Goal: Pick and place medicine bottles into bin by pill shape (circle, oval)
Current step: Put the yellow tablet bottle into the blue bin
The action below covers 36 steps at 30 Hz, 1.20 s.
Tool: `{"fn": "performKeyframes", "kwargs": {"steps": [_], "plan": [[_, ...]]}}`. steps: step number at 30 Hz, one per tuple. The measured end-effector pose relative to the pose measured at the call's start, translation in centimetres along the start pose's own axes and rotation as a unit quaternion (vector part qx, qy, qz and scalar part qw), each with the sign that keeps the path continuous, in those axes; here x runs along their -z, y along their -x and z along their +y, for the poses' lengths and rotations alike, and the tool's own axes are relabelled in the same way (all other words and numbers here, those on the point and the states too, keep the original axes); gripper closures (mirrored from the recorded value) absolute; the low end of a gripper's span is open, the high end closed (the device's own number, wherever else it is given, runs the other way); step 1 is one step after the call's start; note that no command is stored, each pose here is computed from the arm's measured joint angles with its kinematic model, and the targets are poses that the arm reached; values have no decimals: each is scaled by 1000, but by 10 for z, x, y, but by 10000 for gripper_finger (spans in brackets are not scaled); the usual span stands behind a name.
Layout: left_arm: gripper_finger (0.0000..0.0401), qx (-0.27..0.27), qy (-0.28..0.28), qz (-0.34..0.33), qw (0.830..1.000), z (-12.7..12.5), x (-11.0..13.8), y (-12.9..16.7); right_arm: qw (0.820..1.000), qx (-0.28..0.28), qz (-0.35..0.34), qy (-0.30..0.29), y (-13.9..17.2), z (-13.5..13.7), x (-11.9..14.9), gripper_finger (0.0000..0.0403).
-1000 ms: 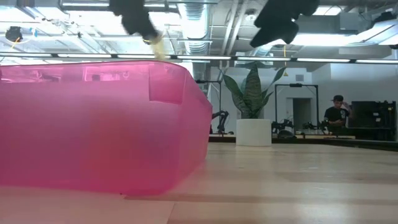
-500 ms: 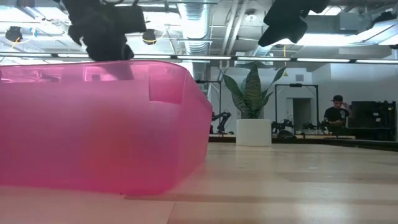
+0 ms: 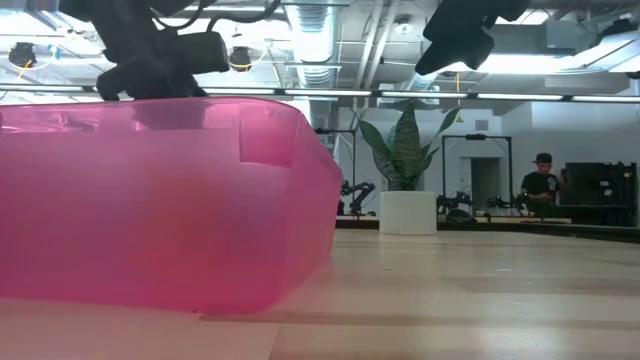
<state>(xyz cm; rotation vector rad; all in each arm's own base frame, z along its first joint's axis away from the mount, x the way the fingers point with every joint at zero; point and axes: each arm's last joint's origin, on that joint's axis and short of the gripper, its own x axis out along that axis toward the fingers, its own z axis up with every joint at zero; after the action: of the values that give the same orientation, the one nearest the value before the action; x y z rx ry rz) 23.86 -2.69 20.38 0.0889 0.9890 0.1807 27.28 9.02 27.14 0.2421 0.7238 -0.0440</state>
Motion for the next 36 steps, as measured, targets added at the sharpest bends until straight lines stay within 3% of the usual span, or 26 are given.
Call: {"fn": "performKeyframes", "kwargs": {"steps": [14,26,36], "plan": [[282,-3,-22,1,1000,5,2,-4,1000,1,0,-1,0,-1,0,179],[282,11,-32,45,998,2,6,-26,1000,4,5,-3,0,-1,1,179],[272,0,-17,42,999,2,5,-27,1000,5,9,-2,0,-1,1,179]]}}
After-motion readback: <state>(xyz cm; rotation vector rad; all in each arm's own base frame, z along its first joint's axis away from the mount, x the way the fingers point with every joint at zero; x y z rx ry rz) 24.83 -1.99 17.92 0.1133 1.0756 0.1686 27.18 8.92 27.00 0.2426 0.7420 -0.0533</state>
